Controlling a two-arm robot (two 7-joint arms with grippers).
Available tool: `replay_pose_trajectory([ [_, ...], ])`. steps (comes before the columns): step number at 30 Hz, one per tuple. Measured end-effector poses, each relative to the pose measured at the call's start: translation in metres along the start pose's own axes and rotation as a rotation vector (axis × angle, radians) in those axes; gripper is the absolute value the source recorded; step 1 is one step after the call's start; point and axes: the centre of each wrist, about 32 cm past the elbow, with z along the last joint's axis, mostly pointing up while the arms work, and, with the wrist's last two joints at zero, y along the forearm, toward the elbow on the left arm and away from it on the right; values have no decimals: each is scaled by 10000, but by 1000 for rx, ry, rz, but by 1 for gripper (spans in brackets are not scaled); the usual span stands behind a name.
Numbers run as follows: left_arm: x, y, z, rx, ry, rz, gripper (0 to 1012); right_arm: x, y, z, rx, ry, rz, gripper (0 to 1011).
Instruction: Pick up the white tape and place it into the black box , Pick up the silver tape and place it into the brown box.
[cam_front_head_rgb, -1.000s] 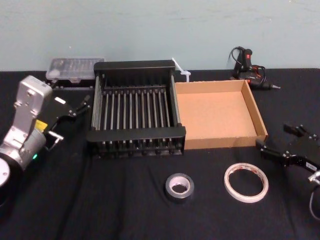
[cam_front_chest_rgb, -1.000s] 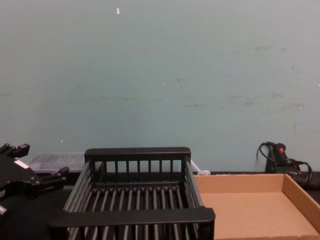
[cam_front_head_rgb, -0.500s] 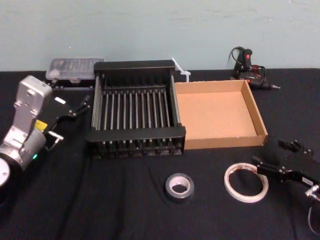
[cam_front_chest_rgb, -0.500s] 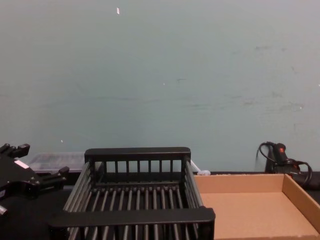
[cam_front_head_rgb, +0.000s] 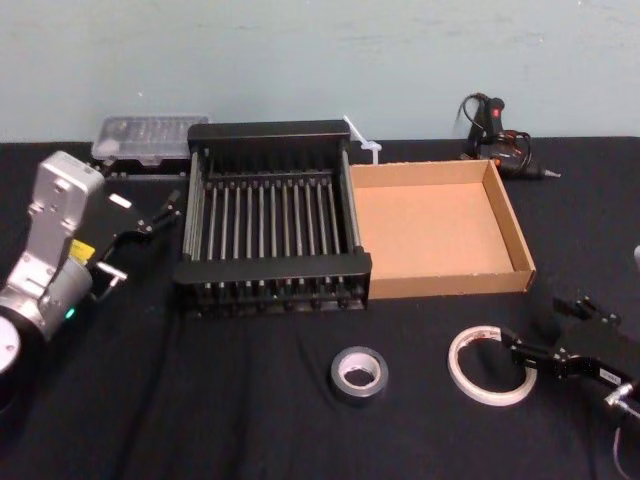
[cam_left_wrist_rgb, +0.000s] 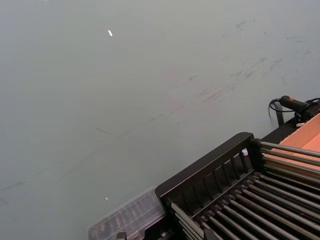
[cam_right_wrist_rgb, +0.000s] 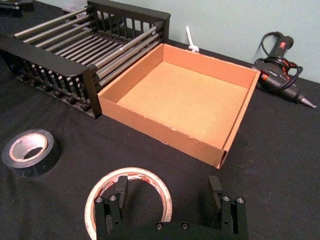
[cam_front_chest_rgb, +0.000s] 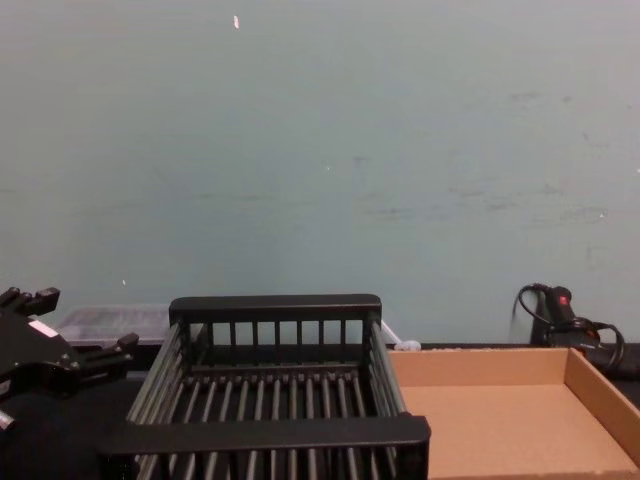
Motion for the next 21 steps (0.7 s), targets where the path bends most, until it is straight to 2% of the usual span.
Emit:
replay_pose_trajectory([
  [21, 0, 0, 0, 0, 0, 0, 1001, 29, 168, -187, -44, 19, -21, 1002],
])
